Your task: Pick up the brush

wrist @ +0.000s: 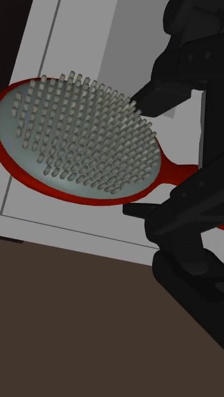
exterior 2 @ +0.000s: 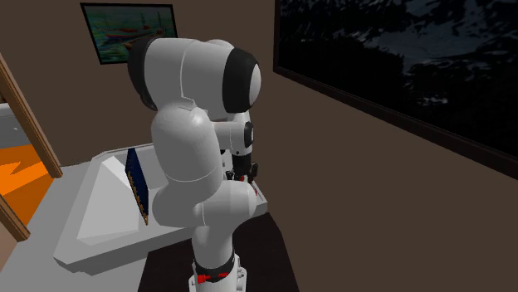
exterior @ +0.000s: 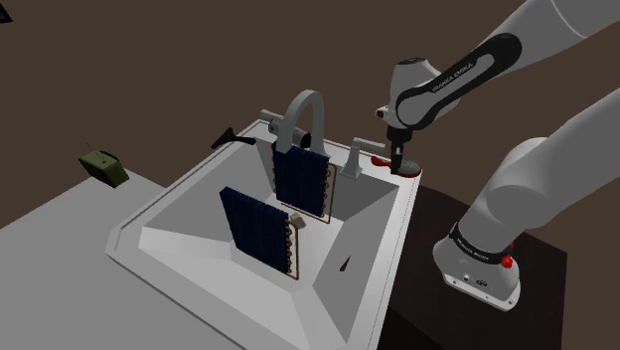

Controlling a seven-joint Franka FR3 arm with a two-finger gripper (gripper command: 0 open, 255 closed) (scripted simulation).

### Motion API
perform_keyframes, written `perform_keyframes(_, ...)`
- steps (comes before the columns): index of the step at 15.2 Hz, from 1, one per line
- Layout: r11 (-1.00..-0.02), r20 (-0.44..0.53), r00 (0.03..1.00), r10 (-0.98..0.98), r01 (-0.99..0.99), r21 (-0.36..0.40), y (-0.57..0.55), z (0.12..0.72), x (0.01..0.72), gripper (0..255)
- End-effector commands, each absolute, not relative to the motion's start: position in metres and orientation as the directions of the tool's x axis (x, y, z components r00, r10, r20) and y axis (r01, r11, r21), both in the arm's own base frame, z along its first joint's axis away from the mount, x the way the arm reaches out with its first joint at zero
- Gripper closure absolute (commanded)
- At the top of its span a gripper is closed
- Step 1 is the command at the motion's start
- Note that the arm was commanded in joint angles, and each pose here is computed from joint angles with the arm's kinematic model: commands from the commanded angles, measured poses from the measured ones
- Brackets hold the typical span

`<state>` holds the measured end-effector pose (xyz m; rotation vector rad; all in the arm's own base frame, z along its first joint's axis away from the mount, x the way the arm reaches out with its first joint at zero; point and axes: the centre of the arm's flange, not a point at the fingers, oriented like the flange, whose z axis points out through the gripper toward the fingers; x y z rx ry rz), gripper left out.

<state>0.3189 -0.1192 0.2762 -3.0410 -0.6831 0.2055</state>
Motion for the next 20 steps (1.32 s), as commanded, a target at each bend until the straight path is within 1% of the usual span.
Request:
perform_keyframes(1, -0.904, -0.126, 0.896, 0.427, 0.424, -0.048, -0.119, 0.276, 0.318, 255)
perform_keyframes(3, -0.904, -0.126, 0.896, 0.427, 0.424, -0.048, -0.120, 0.276, 0.318, 255)
perform_keyframes(18, -0.904, -0.126, 0.896, 0.427, 0.424, -0.048, -0.120, 0.355, 0.318, 255)
perform_keyframes(20, -0.904, -0.126, 0.896, 0.427, 0.424, -0.048, -0.120, 0.356, 0.318, 255)
